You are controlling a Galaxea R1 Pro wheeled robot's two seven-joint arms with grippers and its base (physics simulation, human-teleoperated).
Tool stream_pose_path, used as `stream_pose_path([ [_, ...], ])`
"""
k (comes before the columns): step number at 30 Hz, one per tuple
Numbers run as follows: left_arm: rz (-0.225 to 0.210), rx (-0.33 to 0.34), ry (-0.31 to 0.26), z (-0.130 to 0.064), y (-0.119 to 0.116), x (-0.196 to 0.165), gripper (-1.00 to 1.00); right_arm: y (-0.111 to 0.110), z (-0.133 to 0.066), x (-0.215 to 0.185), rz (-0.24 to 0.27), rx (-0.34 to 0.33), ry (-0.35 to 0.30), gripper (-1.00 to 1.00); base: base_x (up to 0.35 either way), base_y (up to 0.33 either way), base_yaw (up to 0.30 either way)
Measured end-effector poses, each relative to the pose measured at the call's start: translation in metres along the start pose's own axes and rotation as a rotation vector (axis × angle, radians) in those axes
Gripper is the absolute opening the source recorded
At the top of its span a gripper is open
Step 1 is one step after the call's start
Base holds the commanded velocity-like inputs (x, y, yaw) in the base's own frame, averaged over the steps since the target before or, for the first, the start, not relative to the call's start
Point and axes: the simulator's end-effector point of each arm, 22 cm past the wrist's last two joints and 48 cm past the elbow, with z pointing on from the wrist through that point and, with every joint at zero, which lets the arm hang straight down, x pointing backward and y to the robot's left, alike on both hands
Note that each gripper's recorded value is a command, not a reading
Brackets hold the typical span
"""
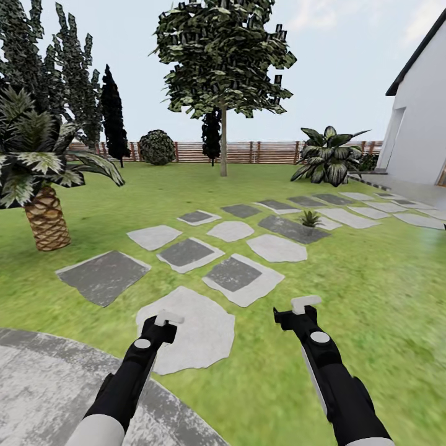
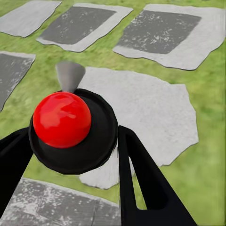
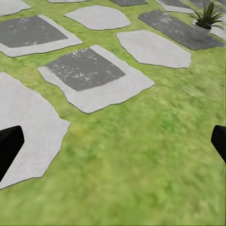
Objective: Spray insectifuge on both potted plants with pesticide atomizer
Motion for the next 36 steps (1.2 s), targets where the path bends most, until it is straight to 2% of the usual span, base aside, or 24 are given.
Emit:
stream_pose_path([
  [36,0.0,0.001,0.001,-0.0001,-0.0005,0.0006,-1.0,0.0,0.0,0.0,0.0,0.0,0.0,1.0,0.295,-0.224,0.0],
])
